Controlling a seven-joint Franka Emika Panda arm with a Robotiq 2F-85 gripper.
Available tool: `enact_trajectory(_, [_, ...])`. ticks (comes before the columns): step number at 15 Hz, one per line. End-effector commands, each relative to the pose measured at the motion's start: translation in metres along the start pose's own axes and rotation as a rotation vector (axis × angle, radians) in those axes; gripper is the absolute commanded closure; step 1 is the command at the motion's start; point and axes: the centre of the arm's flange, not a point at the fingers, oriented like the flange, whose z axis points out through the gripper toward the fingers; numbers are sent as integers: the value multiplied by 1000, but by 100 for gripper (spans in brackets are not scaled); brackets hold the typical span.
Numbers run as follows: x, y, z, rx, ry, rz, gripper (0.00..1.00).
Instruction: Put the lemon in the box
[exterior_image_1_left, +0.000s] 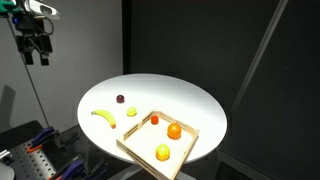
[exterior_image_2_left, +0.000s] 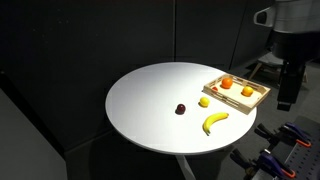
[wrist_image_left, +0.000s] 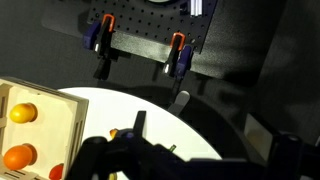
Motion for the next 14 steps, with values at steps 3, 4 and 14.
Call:
enact_trajectory(3, [3,0,0,9,-2,3,0])
enact_trajectory(4, [4,0,-1,18,-6,3,0])
enact_trajectory(14, [37,19,-5,146,42,33,0])
